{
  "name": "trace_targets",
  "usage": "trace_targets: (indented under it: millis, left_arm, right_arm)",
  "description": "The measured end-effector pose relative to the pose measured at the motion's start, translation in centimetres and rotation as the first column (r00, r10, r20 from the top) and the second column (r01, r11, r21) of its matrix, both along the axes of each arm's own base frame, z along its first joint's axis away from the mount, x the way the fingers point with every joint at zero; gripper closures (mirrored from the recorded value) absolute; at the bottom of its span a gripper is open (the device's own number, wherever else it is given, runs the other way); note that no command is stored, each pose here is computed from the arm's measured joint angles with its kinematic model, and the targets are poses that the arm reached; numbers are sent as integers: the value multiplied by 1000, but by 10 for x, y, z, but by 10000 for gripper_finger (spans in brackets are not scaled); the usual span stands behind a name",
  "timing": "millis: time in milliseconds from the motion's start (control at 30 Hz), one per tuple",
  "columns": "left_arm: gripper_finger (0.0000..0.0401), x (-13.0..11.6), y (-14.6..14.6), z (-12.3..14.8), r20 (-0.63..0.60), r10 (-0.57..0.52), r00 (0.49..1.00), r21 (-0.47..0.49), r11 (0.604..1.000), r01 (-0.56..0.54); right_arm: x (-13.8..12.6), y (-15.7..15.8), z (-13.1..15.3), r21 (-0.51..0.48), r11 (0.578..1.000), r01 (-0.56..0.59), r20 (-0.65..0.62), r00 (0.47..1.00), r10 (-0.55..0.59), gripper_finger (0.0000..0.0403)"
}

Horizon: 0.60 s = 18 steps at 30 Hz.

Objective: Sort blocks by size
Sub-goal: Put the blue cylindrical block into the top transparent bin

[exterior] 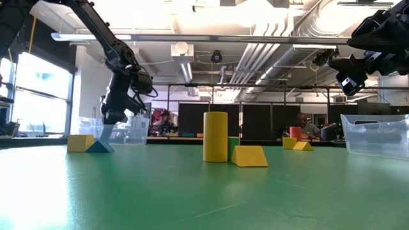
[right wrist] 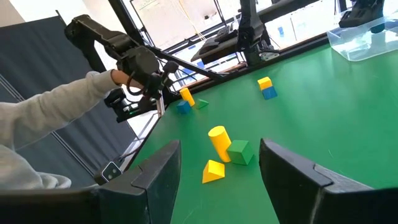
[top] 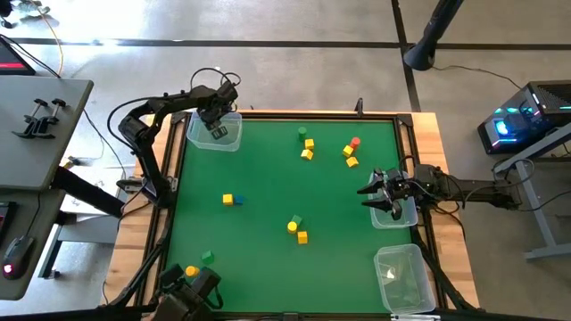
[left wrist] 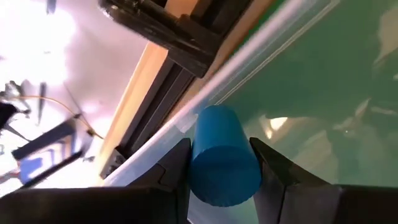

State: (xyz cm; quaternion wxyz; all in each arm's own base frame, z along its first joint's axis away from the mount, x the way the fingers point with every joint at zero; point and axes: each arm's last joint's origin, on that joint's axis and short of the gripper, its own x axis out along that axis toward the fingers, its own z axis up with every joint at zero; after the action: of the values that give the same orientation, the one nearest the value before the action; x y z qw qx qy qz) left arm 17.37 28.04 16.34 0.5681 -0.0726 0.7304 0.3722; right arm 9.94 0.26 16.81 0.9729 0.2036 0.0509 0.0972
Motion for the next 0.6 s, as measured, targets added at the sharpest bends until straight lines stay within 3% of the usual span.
trace_targets:
  millis: [200, 400, 600]
  left_arm:
    - [301, -6, 0, 10, 182, 123, 976, -31, 992, -119]
    - [300, -9, 7, 15, 398, 249, 883, -94, 969, -230]
    - [300, -17, 16, 15, 468, 361, 807, -102, 929, -356]
  right_arm:
    - [0, 0, 0, 0, 1000, 0, 0, 1000, 0, 195]
    - [0, 0, 0, 0, 1000, 0, 1, 1000, 0, 195]
    - [0, 0, 0, 0, 1000, 0, 1, 1000, 0, 195]
